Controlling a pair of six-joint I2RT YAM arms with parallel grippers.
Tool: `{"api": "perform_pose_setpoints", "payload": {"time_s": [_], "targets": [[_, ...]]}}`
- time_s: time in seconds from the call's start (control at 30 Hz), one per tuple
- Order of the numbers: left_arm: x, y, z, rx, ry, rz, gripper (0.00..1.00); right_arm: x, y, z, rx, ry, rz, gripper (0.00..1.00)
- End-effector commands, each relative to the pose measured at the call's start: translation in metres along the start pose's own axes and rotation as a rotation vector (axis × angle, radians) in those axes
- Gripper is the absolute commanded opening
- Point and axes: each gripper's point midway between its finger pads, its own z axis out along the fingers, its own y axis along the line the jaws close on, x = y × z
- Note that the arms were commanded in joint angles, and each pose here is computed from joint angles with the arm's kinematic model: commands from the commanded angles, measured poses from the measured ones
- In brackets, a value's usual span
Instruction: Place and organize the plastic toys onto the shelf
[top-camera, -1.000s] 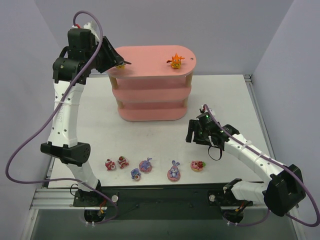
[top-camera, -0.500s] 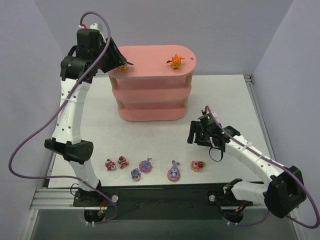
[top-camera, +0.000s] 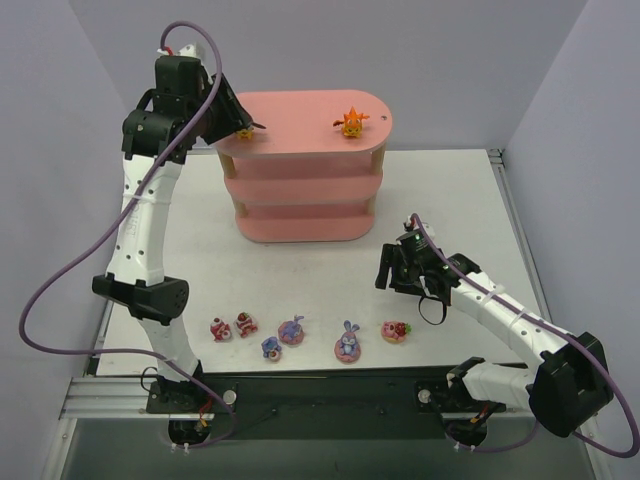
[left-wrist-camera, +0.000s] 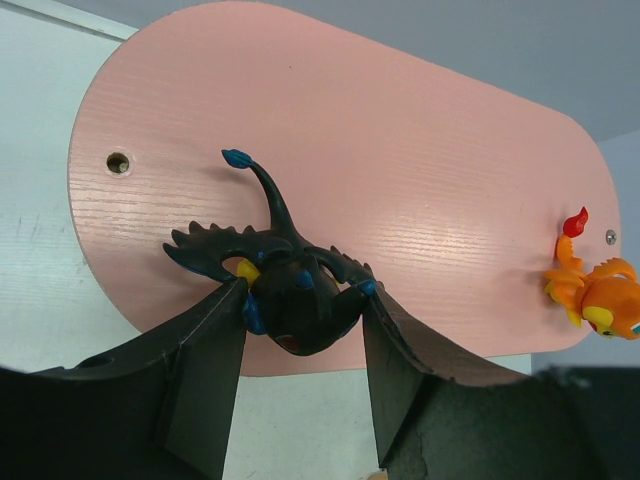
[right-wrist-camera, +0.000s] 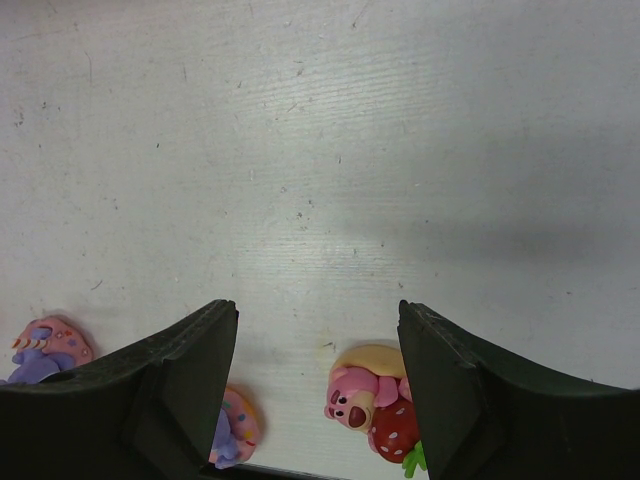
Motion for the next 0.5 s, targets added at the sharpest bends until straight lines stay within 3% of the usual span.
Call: {"api": "perform_pose_setpoints", "payload": {"time_s": [0.0,0.47], "targets": [[-0.005,0.003,-0.002,-0.020,-0.014,-0.012,0.34,-0.005,-0.001,-0.004,-0.002,-0.025,0.021,0.66],[0.005,0.011,0.007,-0.022,0.054,-0.063,0.49,-0.003,-0.001,-0.001,-0.008,-0.022,0.033,0.66]]}}
